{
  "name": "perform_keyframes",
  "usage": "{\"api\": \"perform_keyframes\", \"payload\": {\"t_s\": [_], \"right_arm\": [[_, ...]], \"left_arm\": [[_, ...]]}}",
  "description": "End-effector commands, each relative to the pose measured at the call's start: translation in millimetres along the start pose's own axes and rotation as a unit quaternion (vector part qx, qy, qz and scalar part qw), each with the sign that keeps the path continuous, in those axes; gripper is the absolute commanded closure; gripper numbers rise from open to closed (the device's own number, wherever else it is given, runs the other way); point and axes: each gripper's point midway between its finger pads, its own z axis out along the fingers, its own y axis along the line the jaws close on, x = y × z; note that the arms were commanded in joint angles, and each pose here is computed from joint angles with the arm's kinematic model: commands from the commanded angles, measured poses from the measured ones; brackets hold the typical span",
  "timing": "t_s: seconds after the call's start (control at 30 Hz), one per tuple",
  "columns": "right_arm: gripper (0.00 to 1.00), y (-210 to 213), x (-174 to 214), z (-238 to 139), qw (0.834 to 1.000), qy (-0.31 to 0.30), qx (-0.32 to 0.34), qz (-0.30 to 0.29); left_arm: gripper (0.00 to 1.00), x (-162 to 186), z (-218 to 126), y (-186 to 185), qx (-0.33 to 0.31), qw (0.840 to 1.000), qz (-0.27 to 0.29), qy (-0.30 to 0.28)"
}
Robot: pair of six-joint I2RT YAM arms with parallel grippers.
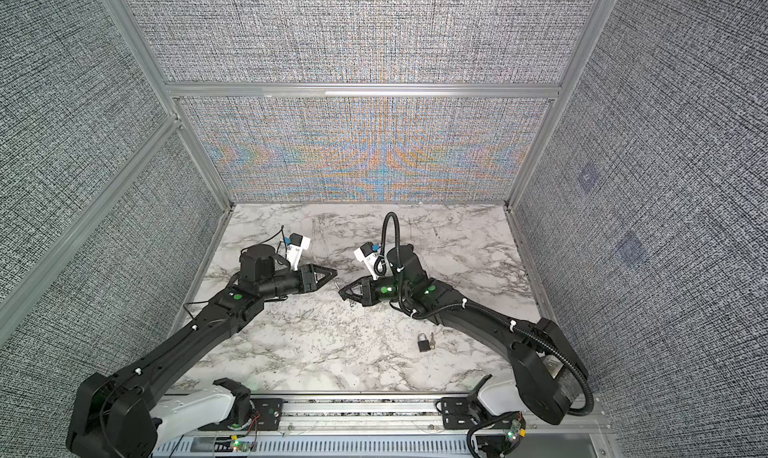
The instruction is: Lock with the key
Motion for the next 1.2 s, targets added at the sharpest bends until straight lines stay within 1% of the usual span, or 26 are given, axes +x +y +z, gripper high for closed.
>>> {"api": "perform_keyframes", "payload": {"t_s": [0.0,0.13,0.27,0.33,0.63,0.87,1.0,1.17], "right_arm": [[1.0,14,7,-4,0.999,0.029,-0.044,0.006],[1.0,20,11,-6,0.996,0.051,-0.074,0.009],[1.0,22,13,-6,0.994,0.063,-0.091,0.013],[1.0,22,13,-5,0.993,0.065,-0.094,0.015],[1.0,19,14,-5,0.993,0.071,-0.094,0.025],[1.0,20,13,-5,0.993,0.07,-0.094,0.028],[1.0,18,14,-4,0.993,0.07,-0.093,0.03],[1.0,18,13,-4,0.993,0.069,-0.094,0.032]], "left_arm": [[0.58,-5,-5,-22,0.047,0.998,0.046,-0.01],[0.62,2,-7,-37,0.092,0.994,0.062,0.012],[0.67,12,-8,-39,0.102,0.992,0.069,0.03],[0.68,14,-9,-41,0.107,0.991,0.071,0.034],[0.74,23,-9,-35,0.1,0.991,0.066,0.051],[0.74,29,-10,-30,0.092,0.992,0.063,0.055],[0.8,30,-11,-31,0.093,0.992,0.063,0.055],[0.84,30,-11,-32,0.096,0.992,0.064,0.054]]}}
